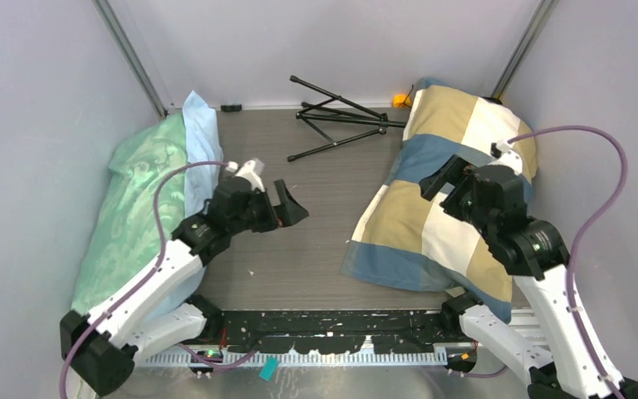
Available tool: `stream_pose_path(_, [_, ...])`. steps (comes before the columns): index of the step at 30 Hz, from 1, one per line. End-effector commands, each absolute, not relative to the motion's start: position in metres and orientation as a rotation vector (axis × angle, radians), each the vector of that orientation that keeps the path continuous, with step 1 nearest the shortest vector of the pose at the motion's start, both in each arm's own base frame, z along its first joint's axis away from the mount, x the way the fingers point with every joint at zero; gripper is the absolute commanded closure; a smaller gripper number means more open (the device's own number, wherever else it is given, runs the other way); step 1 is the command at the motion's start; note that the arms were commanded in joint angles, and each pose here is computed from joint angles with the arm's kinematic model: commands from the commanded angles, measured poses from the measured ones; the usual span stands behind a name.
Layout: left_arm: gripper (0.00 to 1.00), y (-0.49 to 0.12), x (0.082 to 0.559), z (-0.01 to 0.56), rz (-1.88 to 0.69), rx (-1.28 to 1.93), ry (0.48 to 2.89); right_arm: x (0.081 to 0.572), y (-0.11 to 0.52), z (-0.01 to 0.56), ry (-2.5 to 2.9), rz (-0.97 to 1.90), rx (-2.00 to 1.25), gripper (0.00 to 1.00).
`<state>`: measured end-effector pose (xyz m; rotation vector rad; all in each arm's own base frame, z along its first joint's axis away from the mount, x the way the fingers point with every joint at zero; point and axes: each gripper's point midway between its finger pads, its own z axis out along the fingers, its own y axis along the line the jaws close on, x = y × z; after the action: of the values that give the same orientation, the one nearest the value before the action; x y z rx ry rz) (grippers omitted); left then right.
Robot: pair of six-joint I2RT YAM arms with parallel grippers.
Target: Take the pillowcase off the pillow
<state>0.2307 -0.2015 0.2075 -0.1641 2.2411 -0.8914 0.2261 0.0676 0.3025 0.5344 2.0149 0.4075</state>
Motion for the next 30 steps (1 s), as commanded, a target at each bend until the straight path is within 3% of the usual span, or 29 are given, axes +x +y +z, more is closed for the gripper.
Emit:
stream_pose_path(1, [0.01, -0.255, 0.243, 0.224, -0.926, 0.048, 2.135, 0.238, 0.063, 0.278, 2.117, 0.287, 0.535, 0.05])
stream_pose_path(11, [0.00, -0.374, 0.267, 0.193, -1.010, 0.346, 2.112, 0.232, 0.017, 0.256, 2.110, 0.116, 0.690, 0.05])
stream_pose_path(21, [0.00, -0.469, 0.283, 0.135, -1.110, 0.450, 2.205, 0.213, -0.006, 0.283, 1.972, 0.072, 0.708, 0.04])
stream_pose_path(24, [0.05, -0.487, 0.280, 0.123, -1.155, 0.459, 2.238, 0.212, -0.005, 0.276, 1.981, 0.076, 0.716, 0.05])
stream_pose_path(26, [0.17, -0.497, 0.276, 0.119, -1.206, 0.457, 2.248, 0.215, -0.002, 0.272, 1.987, 0.098, 0.719, 0.04])
stream_pose_path(27, [0.29, -0.502, 0.273, 0.119, -1.235, 0.464, 2.244, 0.216, 0.001, 0.269, 1.993, 0.111, 0.714, 0.05])
stream_pose_path(30, [0.85, -0.507, 0.274, 0.125, -1.273, 0.485, 2.218, 0.219, 0.002, 0.266, 1.995, 0.114, 0.702, 0.04])
